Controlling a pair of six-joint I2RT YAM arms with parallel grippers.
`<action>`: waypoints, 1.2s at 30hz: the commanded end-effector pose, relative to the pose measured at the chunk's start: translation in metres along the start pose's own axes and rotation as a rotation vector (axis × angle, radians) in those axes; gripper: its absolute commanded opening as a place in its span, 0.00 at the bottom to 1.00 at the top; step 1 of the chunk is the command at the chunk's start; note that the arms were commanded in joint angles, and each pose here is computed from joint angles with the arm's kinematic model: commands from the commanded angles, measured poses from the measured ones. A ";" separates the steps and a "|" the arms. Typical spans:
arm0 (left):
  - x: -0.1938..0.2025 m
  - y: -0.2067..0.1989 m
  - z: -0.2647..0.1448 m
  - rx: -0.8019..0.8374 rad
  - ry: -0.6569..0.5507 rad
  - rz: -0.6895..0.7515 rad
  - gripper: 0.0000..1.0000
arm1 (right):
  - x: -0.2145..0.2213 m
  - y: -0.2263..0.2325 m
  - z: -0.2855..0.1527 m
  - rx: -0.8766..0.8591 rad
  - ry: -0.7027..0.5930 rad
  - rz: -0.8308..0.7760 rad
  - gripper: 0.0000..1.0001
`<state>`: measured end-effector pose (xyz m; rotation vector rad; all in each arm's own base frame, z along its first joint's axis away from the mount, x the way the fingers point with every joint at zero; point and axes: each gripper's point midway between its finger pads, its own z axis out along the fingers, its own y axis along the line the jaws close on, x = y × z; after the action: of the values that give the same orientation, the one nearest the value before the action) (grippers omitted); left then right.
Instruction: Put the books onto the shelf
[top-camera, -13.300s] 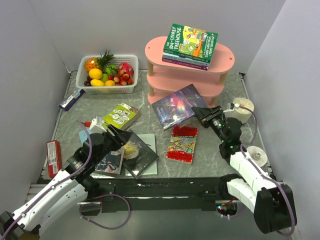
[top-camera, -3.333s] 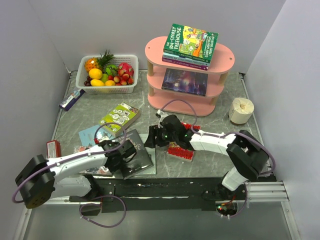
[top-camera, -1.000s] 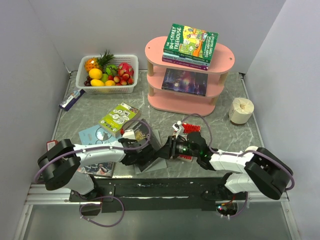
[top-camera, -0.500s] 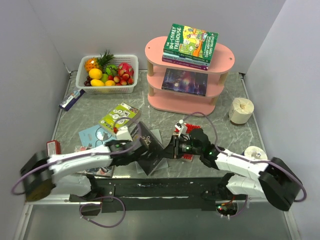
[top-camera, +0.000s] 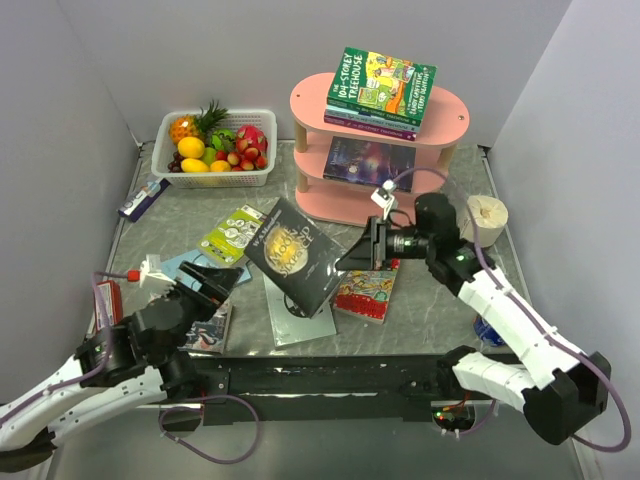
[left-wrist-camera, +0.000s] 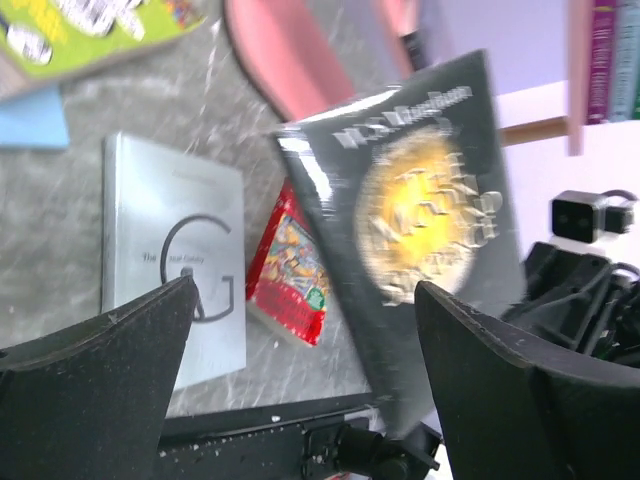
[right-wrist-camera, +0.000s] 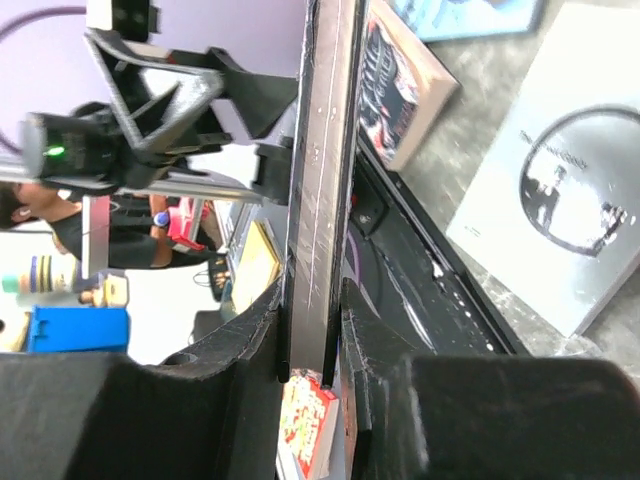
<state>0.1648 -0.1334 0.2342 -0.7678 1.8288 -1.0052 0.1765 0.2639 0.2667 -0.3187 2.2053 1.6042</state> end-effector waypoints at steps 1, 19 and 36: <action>-0.024 -0.033 -0.013 0.123 -0.060 0.066 0.96 | -0.012 0.065 -0.036 -0.141 0.005 -0.125 0.00; -0.010 -0.123 -0.017 0.454 -0.027 0.180 0.99 | 0.029 0.107 -0.074 -0.385 0.219 -0.061 0.00; 0.049 -0.176 -0.054 0.854 0.218 0.298 0.20 | 0.039 0.112 -0.082 -0.414 0.245 -0.063 0.00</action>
<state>0.1497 -0.2012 0.3687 -0.1584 1.4384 -1.3515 0.0853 0.2232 0.3457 -0.6095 2.0971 2.1118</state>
